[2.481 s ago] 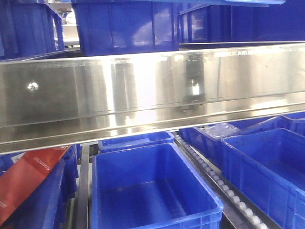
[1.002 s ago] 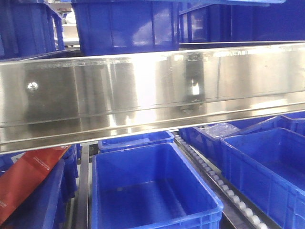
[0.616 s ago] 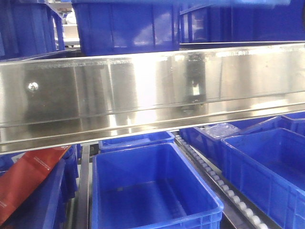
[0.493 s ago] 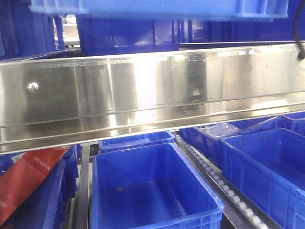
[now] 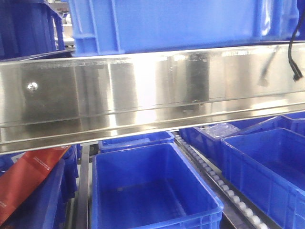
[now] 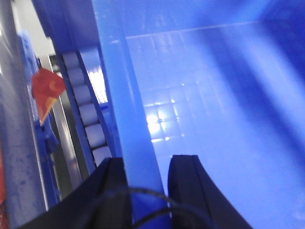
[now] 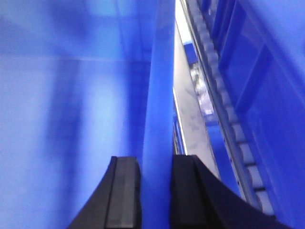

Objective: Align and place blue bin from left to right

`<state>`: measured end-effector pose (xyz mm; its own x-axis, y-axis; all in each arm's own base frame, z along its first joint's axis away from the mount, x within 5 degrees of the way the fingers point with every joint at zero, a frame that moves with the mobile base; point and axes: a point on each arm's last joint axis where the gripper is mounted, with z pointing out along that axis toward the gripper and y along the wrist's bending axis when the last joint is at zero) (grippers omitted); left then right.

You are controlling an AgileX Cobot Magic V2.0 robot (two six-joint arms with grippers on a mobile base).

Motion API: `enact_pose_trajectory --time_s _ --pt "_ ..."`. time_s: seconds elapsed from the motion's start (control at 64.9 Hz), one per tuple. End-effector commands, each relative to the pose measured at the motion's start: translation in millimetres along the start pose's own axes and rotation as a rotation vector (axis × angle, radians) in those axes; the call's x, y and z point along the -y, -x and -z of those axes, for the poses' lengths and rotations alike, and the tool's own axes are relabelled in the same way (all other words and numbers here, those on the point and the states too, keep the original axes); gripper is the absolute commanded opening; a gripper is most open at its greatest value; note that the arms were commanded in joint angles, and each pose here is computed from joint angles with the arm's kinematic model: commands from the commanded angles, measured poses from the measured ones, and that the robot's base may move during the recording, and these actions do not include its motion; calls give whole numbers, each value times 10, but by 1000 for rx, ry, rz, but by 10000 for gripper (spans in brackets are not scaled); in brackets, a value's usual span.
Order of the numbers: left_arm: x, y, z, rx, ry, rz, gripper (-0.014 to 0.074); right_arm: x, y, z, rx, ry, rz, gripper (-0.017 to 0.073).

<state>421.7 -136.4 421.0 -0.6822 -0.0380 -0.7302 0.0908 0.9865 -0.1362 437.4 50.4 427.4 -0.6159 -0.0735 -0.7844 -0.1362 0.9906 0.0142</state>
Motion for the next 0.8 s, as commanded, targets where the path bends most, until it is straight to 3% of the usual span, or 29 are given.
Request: enact_pose_trajectory --time_s 0.0,0.077,0.216,0.293,0.601,0.693,0.786 --pt "106 90 183 89 -71 -15 173 -26 100 63 87 22 11 -37" --pt "104 90 183 89 -70 -16 339 -26 70 25 59 23 11 67" --pt "96 87 182 85 -61 -19 581 -26 64 24 52 24 11 436" --pt "96 87 182 85 -61 -19 611 -27 68 44 55 24 11 579" --pt "71 146 592 139 -73 -21 599 -40 168 483 128 23 11 527" --pt "47 143 821 144 -74 -21 559 -48 194 725 154 24 14 374" --pt "22 132 1033 152 -72 -47 407 -56 202 984 173 24 16 144"
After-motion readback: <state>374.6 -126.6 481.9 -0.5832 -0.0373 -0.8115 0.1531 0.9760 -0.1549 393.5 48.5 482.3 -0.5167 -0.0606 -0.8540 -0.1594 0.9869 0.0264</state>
